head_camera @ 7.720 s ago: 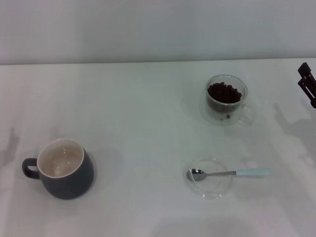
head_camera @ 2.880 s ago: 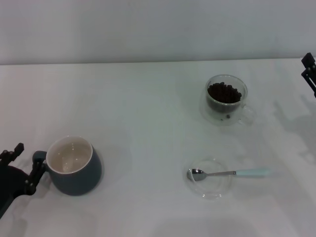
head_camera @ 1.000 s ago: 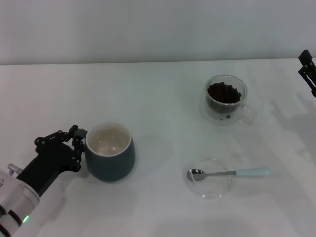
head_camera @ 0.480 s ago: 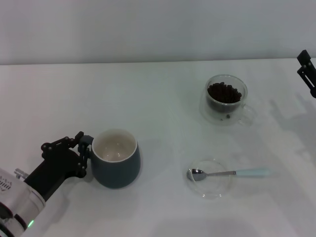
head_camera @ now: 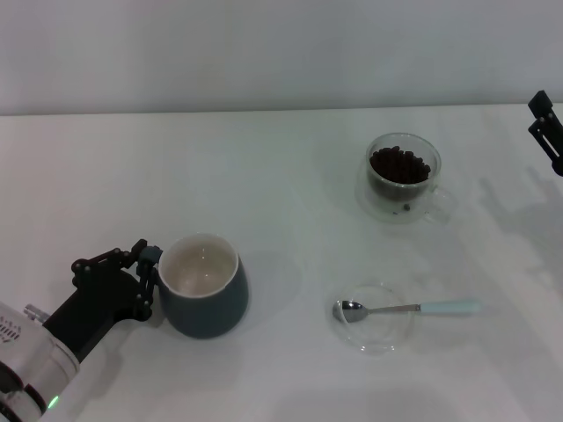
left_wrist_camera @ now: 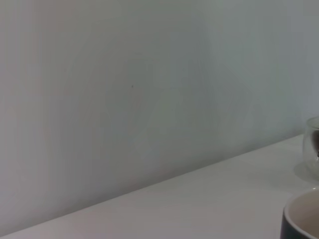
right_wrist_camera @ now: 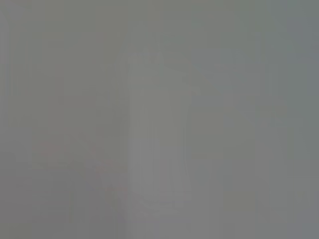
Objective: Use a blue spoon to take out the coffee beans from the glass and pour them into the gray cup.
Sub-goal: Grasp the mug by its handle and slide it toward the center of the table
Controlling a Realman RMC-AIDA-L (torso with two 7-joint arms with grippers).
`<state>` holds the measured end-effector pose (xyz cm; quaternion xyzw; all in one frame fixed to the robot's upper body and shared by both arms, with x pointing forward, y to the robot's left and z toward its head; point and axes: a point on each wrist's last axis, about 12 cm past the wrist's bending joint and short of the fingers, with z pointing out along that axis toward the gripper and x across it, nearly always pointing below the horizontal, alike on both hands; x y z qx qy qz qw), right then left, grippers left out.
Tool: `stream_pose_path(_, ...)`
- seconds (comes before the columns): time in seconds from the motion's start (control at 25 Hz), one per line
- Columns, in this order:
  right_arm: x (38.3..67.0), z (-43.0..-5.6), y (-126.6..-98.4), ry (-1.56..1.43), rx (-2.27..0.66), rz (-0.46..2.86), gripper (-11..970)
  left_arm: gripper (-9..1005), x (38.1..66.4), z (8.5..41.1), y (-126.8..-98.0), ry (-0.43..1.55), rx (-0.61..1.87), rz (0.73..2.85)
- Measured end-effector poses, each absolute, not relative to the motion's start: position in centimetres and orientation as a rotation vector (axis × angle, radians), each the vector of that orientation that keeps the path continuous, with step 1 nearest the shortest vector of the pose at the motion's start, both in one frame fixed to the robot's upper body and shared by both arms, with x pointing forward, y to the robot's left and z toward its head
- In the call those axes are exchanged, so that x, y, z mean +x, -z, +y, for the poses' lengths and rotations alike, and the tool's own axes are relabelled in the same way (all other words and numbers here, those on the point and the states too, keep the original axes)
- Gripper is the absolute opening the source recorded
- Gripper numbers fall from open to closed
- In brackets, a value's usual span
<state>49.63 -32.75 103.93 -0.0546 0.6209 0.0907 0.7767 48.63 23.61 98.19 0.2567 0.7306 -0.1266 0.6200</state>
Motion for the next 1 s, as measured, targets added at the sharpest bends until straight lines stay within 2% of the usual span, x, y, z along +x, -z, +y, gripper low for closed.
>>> stream_pose_path(0.52, 49.6, -32.7, -103.9, -0.198, -0.113, 1.345, 845, 127, 48.5, 23.8, -98.1, 0.287, 0.590, 1.686)
stream_pose_path(0.84, 49.6, -32.6, -103.9, -0.213, -0.102, 1.345, 845, 351, 47.7, 24.2, -97.8, 0.282, 0.563, 1.699)
stream_pose_path(1.0, 49.6, -32.6, -103.9, -0.215, -0.103, 1.345, 844, 538, 47.4, 24.5, -97.6, 0.276, 0.552, 1.708)
